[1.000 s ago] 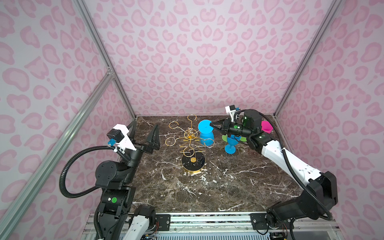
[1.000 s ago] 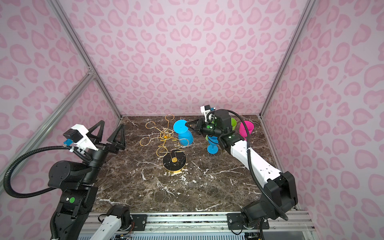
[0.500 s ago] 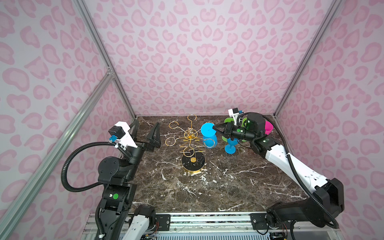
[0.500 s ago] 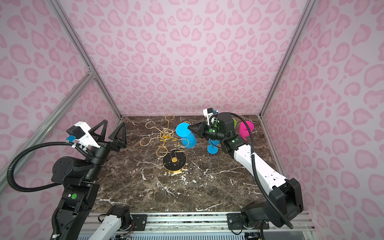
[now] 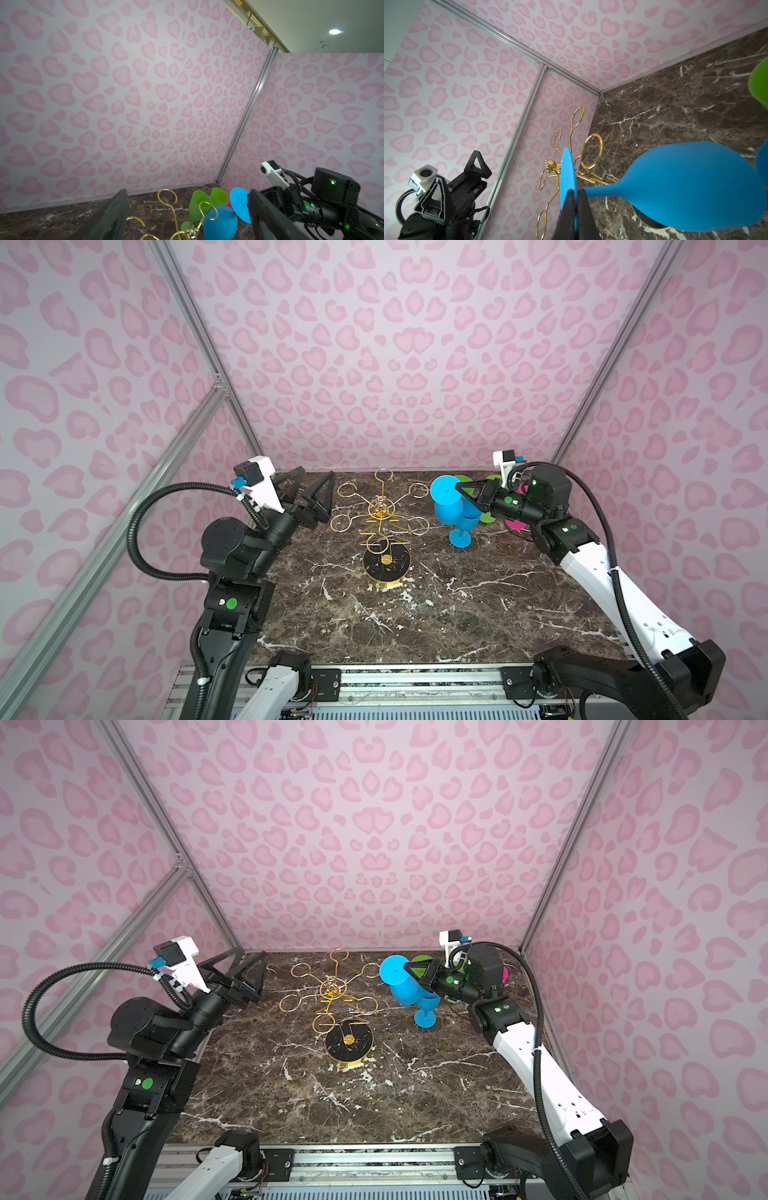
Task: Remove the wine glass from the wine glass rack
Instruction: 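Raise the blue glass toward the left gripper while the left gripper reaches toward it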
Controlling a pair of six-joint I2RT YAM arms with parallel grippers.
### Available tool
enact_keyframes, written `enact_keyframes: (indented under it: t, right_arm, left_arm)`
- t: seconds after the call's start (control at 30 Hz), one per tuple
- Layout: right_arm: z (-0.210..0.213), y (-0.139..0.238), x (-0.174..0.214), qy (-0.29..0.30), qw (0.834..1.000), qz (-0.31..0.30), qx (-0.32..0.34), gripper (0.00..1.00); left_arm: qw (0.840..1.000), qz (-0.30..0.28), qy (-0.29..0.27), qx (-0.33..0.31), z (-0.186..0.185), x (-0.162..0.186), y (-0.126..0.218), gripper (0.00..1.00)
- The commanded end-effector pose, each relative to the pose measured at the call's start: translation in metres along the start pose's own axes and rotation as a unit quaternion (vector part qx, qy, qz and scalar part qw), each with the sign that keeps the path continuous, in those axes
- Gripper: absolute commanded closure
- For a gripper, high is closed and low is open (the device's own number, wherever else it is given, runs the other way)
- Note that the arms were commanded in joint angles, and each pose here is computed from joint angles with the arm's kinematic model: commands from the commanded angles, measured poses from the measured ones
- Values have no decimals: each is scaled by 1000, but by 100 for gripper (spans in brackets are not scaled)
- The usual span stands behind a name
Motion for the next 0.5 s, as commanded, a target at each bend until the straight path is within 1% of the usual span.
enact_keyframes:
  t: [0.0, 0.13, 0.23, 0.27, 0.37, 0.47]
  right_arm:
    - [12, 12, -10, 66, 997, -18, 19, 100]
    - [36, 25, -24, 125, 991, -50, 2, 100]
    - [55, 29, -31, 174, 983, -65, -16, 100]
    - [62, 29, -32, 191, 979, -68, -20, 100]
    - [78, 27, -36, 232, 970, -70, -32, 100]
    - [95, 24, -44, 264, 960, -73, -56, 100]
  left_arm:
    - [994, 68, 50, 74, -16, 2, -9, 13]
    - [981, 115, 84, 128, -24, 0, -25, 17]
    - [966, 164, 116, 165, -26, 1, -40, 21]
    - [958, 186, 129, 178, -26, 4, -46, 23]
    - [940, 225, 147, 211, -30, 3, -59, 28]
    - [928, 250, 157, 227, -31, 5, -69, 31]
Point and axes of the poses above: each gripper's point midway between its finger pads, its own y axis back along the fingers, its own z axis along the line the jaws close on, x = y × z, the point moved 8 cm from there along y, back along the fingers, and after that the axes turned 11 degrees about y, right-handed, at the moved point
